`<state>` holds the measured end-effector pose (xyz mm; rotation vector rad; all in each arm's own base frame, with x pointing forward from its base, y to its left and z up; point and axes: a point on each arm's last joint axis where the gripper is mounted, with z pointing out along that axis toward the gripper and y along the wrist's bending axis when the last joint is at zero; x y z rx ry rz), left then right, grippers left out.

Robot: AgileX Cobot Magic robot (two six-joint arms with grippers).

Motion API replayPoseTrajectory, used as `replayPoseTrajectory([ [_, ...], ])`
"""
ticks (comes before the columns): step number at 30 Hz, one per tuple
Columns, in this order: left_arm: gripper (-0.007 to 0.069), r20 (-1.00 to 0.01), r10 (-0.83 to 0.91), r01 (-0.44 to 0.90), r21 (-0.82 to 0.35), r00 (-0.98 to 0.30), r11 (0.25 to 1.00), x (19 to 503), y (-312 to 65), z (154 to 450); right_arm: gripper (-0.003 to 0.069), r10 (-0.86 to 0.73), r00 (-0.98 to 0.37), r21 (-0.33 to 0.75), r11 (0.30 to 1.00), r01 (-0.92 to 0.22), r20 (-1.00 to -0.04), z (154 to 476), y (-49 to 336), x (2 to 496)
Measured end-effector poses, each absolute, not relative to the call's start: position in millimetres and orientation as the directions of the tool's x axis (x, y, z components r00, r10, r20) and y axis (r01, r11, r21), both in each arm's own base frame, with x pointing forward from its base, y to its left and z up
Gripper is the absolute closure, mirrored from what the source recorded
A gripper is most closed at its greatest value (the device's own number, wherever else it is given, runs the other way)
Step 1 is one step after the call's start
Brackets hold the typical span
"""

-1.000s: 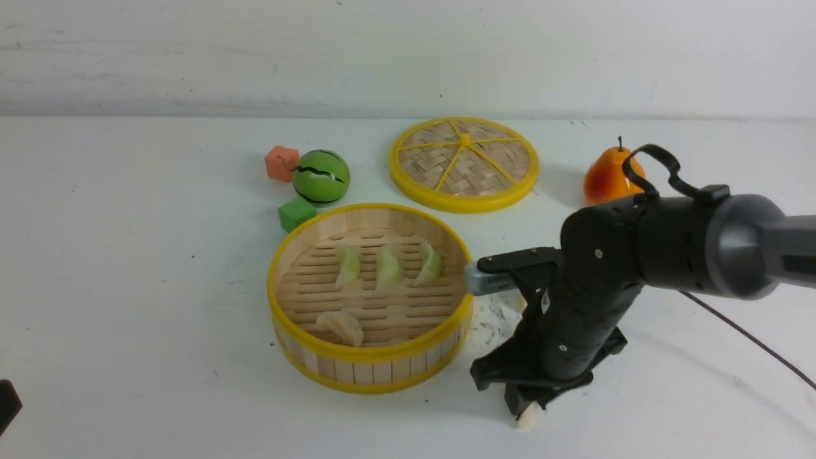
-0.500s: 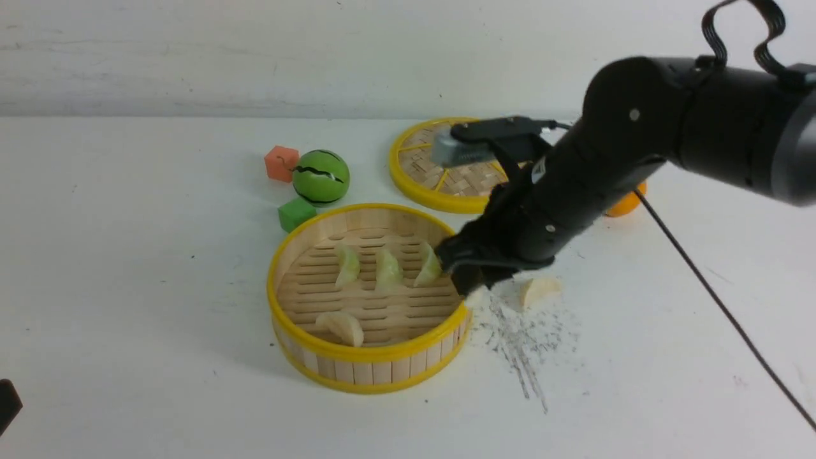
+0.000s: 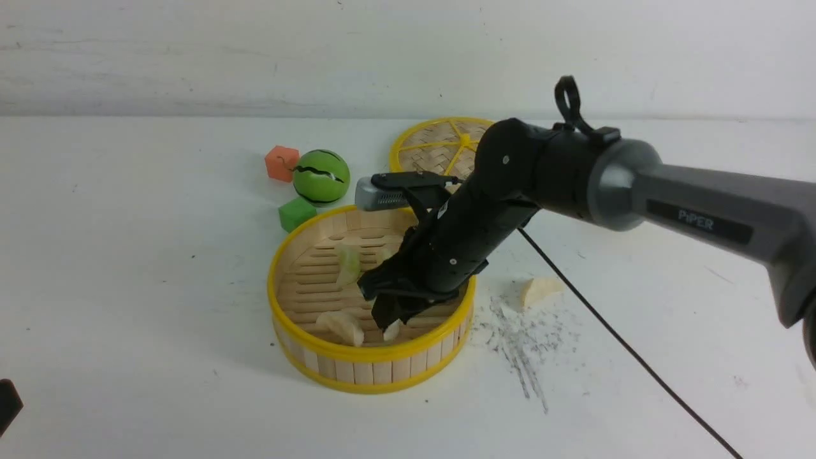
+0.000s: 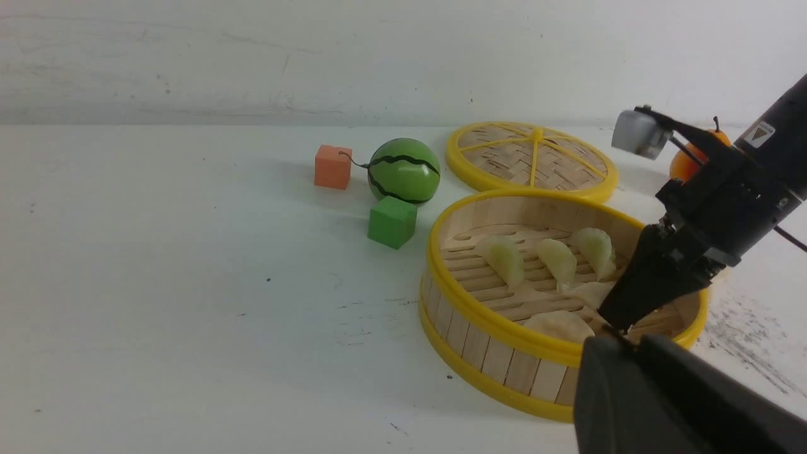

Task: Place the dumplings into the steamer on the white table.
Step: 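Place the dumpling in the bamboo steamer basket with the right gripper, then reach for and grasp a dumpling lying on the table beside the steamer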

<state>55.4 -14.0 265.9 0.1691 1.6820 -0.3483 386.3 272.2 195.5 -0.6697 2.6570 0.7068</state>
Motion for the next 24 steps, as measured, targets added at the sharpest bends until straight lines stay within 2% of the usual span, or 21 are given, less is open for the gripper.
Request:
replayPoseTrajectory([
  [6, 0.0587, -0.986, -0.090, 0.311, -0.130, -0.141, 0.941, 55.4, -14.1, 266.2, 0.0428, -0.369, -0.839, 0.376, 0.768, -0.518, -0.401, 193.3, 273.8, 386.1],
  [15, 0.0576, -0.987, -0.088, 0.312, -0.127, -0.136, 0.941, 55.5, -14.1, 266.6, 0.0228, -0.362, -0.859, 0.387, 0.780, -0.492, -0.363, 202.6, 268.5, 383.6],
  [16, 0.0576, -0.987, -0.088, 0.312, -0.127, -0.136, 0.941, 55.5, -14.1, 266.6, 0.0225, -0.362, -0.859, 0.386, 0.780, -0.492, -0.363, 202.9, 268.1, 383.9],
  [18, 0.0576, -0.987, -0.088, 0.313, -0.127, -0.135, 0.941, 55.5, -14.2, 266.7, 0.0197, -0.326, -0.860, 0.382, 0.793, -0.475, -0.392, 223.1, 257.9, 386.3],
  [23, 0.0573, -0.987, -0.087, 0.313, -0.126, -0.135, 0.941, 55.5, -14.2, 266.7, 0.0187, -0.254, -0.835, 0.329, 0.833, -0.446, -0.488, 274.1, 217.2, 394.0],
  [24, 0.0571, -0.987, -0.087, 0.313, -0.126, -0.135, 0.941, 55.5, -14.2, 266.7, 0.0187, -0.199, -0.833, 0.306, 0.866, -0.396, -0.516, 288.3, 195.3, 399.4],
])
